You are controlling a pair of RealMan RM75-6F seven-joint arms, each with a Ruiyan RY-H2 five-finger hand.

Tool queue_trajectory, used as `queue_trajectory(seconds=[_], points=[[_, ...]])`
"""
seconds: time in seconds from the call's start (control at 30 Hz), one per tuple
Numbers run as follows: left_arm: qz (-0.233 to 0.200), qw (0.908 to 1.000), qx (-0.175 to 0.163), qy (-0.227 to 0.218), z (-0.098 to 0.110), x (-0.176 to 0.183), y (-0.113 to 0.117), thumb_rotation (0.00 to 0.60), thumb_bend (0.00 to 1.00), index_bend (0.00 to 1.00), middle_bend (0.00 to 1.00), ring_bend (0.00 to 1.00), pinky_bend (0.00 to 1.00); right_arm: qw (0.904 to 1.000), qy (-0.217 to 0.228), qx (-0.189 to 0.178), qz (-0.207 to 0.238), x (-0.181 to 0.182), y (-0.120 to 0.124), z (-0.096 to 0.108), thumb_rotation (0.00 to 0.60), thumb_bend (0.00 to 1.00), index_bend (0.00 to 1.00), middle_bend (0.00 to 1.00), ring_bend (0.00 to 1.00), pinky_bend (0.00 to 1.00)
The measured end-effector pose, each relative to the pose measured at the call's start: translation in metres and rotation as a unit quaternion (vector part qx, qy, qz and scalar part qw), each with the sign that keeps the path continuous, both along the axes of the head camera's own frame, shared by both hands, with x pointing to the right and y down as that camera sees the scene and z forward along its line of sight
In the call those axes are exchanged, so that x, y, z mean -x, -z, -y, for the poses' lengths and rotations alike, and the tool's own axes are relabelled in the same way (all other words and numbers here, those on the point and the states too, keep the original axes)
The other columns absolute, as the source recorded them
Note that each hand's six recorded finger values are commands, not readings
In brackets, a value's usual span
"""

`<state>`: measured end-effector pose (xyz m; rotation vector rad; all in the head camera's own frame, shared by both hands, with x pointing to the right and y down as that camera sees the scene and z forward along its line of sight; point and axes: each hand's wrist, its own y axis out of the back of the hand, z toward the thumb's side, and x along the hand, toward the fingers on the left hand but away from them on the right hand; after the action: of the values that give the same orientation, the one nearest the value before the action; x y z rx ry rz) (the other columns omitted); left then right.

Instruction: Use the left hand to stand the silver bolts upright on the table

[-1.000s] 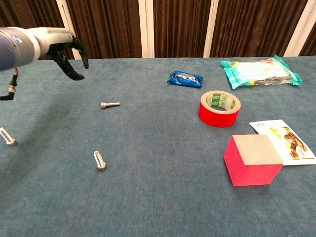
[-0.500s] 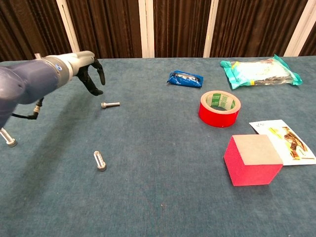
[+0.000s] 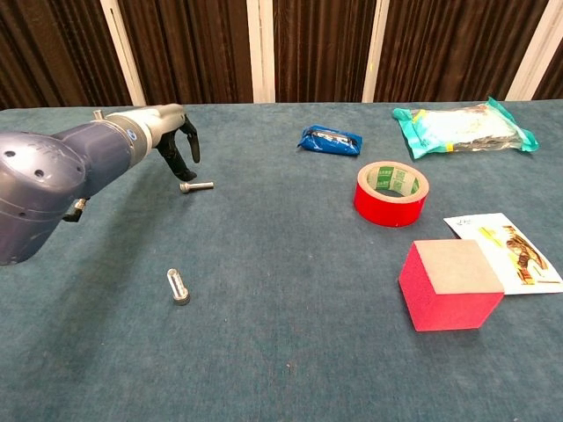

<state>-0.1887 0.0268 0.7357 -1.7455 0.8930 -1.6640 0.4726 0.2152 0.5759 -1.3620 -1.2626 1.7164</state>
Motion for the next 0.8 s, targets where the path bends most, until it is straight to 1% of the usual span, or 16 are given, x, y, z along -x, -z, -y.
queue_trajectory(seconds=[0.57, 0.67, 0.8], points=[[0.018, 0.9997, -0.003, -0.018, -0.005, -0.015, -0.016, 0.600, 0.45, 0.46, 0.01, 0.00, 0.00, 1.0000, -0.005, -0.001, -0.007, -0.003, -0.002, 0.001, 0.600, 0.01, 0.12, 0.01, 0.00, 0.00], [0.017, 0.9997, -0.002, -0.019, -0.006, -0.015, -0.018, 0.600, 0.45, 0.47, 0.01, 0.00, 0.00, 1.0000, -0.006, -0.001, -0.007, -0.003, -0.003, 0.001, 0.600, 0.01, 0.12, 0.01, 0.00, 0.00], [0.005, 0.9997, -0.004, -0.022, -0.007, -0.020, -0.020, 0.600, 0.46, 0.48, 0.01, 0.00, 0.00, 0.9999, -0.009, -0.003, -0.004, -0.005, -0.002, 0.002, 0.600, 0.01, 0.12, 0.01, 0.00, 0.00]])
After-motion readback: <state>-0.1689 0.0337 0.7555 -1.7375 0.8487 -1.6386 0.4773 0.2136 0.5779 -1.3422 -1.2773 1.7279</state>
